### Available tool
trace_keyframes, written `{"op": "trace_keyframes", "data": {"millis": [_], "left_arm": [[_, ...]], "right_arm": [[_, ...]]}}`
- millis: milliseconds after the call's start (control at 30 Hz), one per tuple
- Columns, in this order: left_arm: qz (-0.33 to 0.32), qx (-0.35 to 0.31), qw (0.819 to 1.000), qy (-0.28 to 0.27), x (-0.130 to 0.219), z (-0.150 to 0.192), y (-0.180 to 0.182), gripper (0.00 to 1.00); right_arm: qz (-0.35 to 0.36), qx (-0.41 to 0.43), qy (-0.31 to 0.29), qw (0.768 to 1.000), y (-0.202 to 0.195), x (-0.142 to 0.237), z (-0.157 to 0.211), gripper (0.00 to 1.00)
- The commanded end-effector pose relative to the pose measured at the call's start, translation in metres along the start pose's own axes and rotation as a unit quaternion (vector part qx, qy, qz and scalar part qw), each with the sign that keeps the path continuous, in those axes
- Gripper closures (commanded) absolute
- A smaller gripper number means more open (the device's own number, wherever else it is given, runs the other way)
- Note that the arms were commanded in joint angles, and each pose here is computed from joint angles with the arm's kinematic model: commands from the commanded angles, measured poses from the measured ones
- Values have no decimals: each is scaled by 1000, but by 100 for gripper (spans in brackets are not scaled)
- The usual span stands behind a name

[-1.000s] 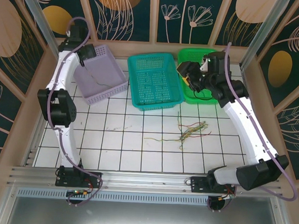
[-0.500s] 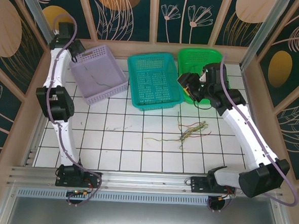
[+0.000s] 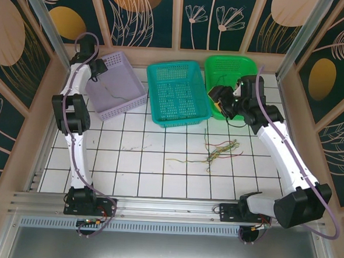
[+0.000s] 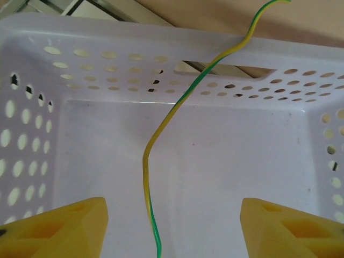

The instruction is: Untangle the cables

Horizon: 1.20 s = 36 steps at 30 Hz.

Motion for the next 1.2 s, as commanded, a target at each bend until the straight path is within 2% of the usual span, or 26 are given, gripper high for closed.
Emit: {"op": "trace_keyframes", "data": {"millis": [0,133,200,467,633,667,833,1167], "left_arm": [[2,13,1000,-9,-12,-2,-2,35],[-1,22,1000,-9,-23,2,0,39],[8,25,1000,-14,-26,2,-2,43],[40,25,999,-27,-37,0,-10,75],[46,7,999,-23,-31,0,-11,98],[46,1,999,-20,-29,2,-11,100],[48,-24,998,-19,-8,7,-8,100],[90,-71,992,-54,48,17,-13,100]], "right_arm": [[-23,3,-5,1000,2,9,-2,47],[-21,-5,-7,1000,-3,9,-4,47],[-21,-7,-9,1000,-4,9,-6,47],[-18,-15,-9,1000,-9,9,-7,47],[-18,-17,-7,1000,-9,8,-7,47],[-19,-16,-6,1000,-9,8,-7,47],[-24,-13,-2,1000,-7,6,-7,47],[-33,-8,10,999,-6,6,-4,47]]}}
Point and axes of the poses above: each hand's point on the last joint's axis, 136 mm out from that joint toward the fingers, its own x axis back along the fingers, its own y axis along the line the jaws close on, z = x × y, the point moved 6 cm from there along x, back along the fingers, and after that the axes turned 9 degrees about -x, right-handed, at the moved point
